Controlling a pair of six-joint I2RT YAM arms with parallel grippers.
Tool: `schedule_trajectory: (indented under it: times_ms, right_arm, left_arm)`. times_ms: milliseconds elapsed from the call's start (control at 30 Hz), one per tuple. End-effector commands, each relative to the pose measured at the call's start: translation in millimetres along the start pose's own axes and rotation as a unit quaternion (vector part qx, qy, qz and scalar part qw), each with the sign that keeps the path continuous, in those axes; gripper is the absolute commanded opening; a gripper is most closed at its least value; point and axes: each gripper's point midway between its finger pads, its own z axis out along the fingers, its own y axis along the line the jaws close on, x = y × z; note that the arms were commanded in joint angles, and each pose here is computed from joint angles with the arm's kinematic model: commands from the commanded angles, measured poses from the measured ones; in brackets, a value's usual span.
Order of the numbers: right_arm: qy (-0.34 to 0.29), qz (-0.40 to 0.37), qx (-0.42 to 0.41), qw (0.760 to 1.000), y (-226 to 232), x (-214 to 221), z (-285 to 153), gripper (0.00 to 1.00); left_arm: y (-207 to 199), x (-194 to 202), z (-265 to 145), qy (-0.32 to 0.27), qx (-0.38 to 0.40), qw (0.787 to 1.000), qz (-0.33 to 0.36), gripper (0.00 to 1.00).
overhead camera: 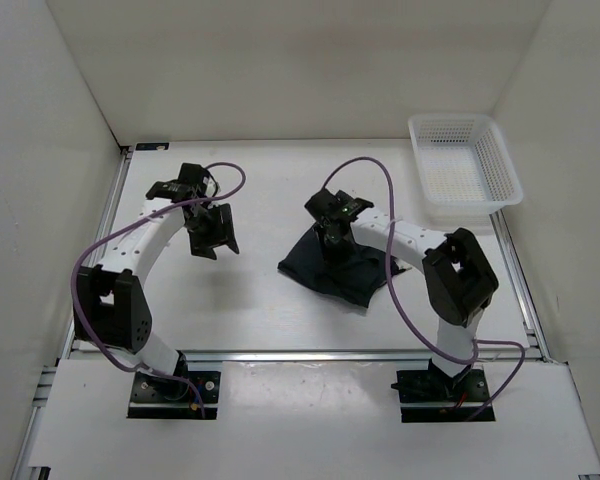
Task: Fold and stack the shorts
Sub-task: Fold the shorts
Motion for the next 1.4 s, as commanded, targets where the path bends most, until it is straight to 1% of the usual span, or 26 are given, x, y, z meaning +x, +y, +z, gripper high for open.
schedule_trajectory:
  times_ms: [0, 33, 167, 200, 367, 400, 467, 500, 533, 567, 600, 633, 700, 733, 800, 833, 900, 933, 1000, 1033, 1067, 1133, 1167, 1267, 1300, 1367]
  right_arm:
    - [0.022, -0.004, -0.013, 1.000, 0.4, 29.9, -4.4, 0.21]
    - [0.038, -0.006, -0.012, 0.999, -6.2, 48.5, -4.8, 0.17]
    - [0.037, -0.037, -0.035, 0.998, -5.0, 74.5, -29.3, 0.14]
    - [0.042, -0.039, -0.018, 0.998, -14.8, 81.3, -34.9, 0.13]
    - [-0.041, 0.025, 0.041, 0.998, -52.5, 39.1, -72.9, 0.14]
    - [-0.052, 0.036, 0.047, 0.997, -58.6, 30.5, -75.9, 0.14]
    - [-0.074, 0.068, 0.049, 0.994, -69.7, 5.4, -81.1, 0.20]
    - [-0.070, 0.076, 0.054, 0.993, -72.9, -1.5, -73.2, 0.29]
    - [-0.066, 0.088, 0.057, 0.992, -81.9, -8.6, -70.2, 0.33]
    - [-0.075, 0.099, 0.052, 0.991, -83.2, -21.7, -69.3, 0.36]
    - [-0.062, 0.099, 0.051, 0.992, -85.3, -25.1, -57.5, 0.41]
    - [-0.060, 0.115, 0.047, 0.990, -92.0, -32.2, -51.8, 0.42]
    - [-0.048, 0.120, 0.037, 0.991, -93.3, -40.5, -39.0, 0.48]
    - [-0.048, 0.129, 0.032, 0.990, -97.0, -44.2, -33.7, 0.51]
    - [-0.040, 0.131, 0.020, 0.990, -95.6, -47.7, -22.6, 0.57]
    - [-0.037, 0.130, 0.012, 0.991, -95.7, -48.9, -18.1, 0.57]
    - [-0.024, 0.129, 0.018, 0.991, -100.0, -44.4, -5.1, 0.45]
    - [-0.019, 0.124, 0.020, 0.992, -100.6, -42.6, -1.4, 0.34]
    - [-0.011, 0.141, 0.028, 0.990, -115.2, -40.2, 7.8, 0.20]
    - [-0.006, 0.145, 0.041, 0.989, -123.3, -34.1, 12.6, 0.07]
    - [-0.018, 0.161, 0.048, 0.986, -130.2, -36.6, 8.5, 0.04]
    - [-0.026, 0.191, 0.064, 0.979, -148.3, -33.1, 5.0, 0.00]
    - [-0.047, 0.211, 0.072, 0.974, -158.6, -39.4, -6.5, 0.00]
    - [-0.066, 0.230, 0.084, 0.967, -173.5, -43.0, -15.8, 0.00]
    - [-0.066, 0.230, 0.084, 0.967, -173.6, -43.0, -15.8, 0.00]
    - [-0.080, 0.229, 0.076, 0.967, -175.1, -52.6, -23.7, 0.00]
  left_arm:
    - [-10.5, -0.9, -11.2, -0.023, 0.019, 1.000, 0.005, 0.70]
    - [-11.5, -3.3, -10.9, -0.028, 0.021, 0.999, 0.006, 0.70]
    - [-24.3, -8.3, -6.1, -0.021, 0.029, 0.999, 0.014, 0.70]
    - [-32.3, -8.8, -1.2, -0.018, 0.032, 0.999, 0.025, 0.70]
    - [-77.7, -27.9, -1.4, -0.025, 0.073, 0.996, 0.039, 0.69]
    - [-86.1, -30.2, 8.9, -0.016, 0.078, 0.996, 0.046, 0.68]
    - [-124.3, -30.7, 11.2, -0.009, 0.112, 0.992, 0.065, 0.65]
    - [-133.6, -25.6, 29.5, 0.017, 0.113, 0.991, 0.072, 0.64]
    - [-164.7, -20.9, 27.6, 0.028, 0.154, 0.984, 0.090, 0.64]
    - [-176.5, -16.0, 35.1, 0.042, 0.170, 0.980, 0.092, 0.64]
    - [-183.9, -10.5, 53.1, 0.062, 0.175, 0.979, 0.090, 0.62]
    - [-201.1, -7.4, 58.9, 0.060, 0.184, 0.975, 0.104, 0.60]
    - [-209.4, 1.1, 77.4, 0.078, 0.179, 0.974, 0.113, 0.59]
    - [-209.4, 9.0, 94.9, 0.100, 0.171, 0.974, 0.108, 0.56]
    - [-209.5, 20.0, 108.9, 0.118, 0.163, 0.973, 0.111, 0.54]
    - [-209.6, 24.2, 114.0, 0.121, 0.156, 0.974, 0.115, 0.54]
    - [-202.2, 35.6, 125.3, 0.135, 0.140, 0.975, 0.105, 0.51]
    - [-199.4, 35.9, 128.7, 0.132, 0.136, 0.976, 0.105, 0.51]
    - [-195.8, 41.8, 129.6, 0.129, 0.123, 0.978, 0.104, 0.51]
    - [-195.1, 41.0, 130.2, 0.127, 0.119, 0.980, 0.100, 0.51]
    - [-194.9, 45.0, 128.0, 0.126, 0.116, 0.980, 0.105, 0.51]
    - [-195.0, 48.8, 126.1, 0.124, 0.112, 0.980, 0.104, 0.51]
    - [-195.4, 55.0, 124.0, 0.127, 0.112, 0.979, 0.109, 0.51]
    - [-190.4, 63.2, 121.7, 0.130, 0.103, 0.980, 0.107, 0.51]
    - [-185.1, 73.7, 127.4, 0.138, 0.093, 0.980, 0.111, 0.51]
    - [-185.2, 80.2, 119.0, 0.135, 0.093, 0.980, 0.114, 0.51]
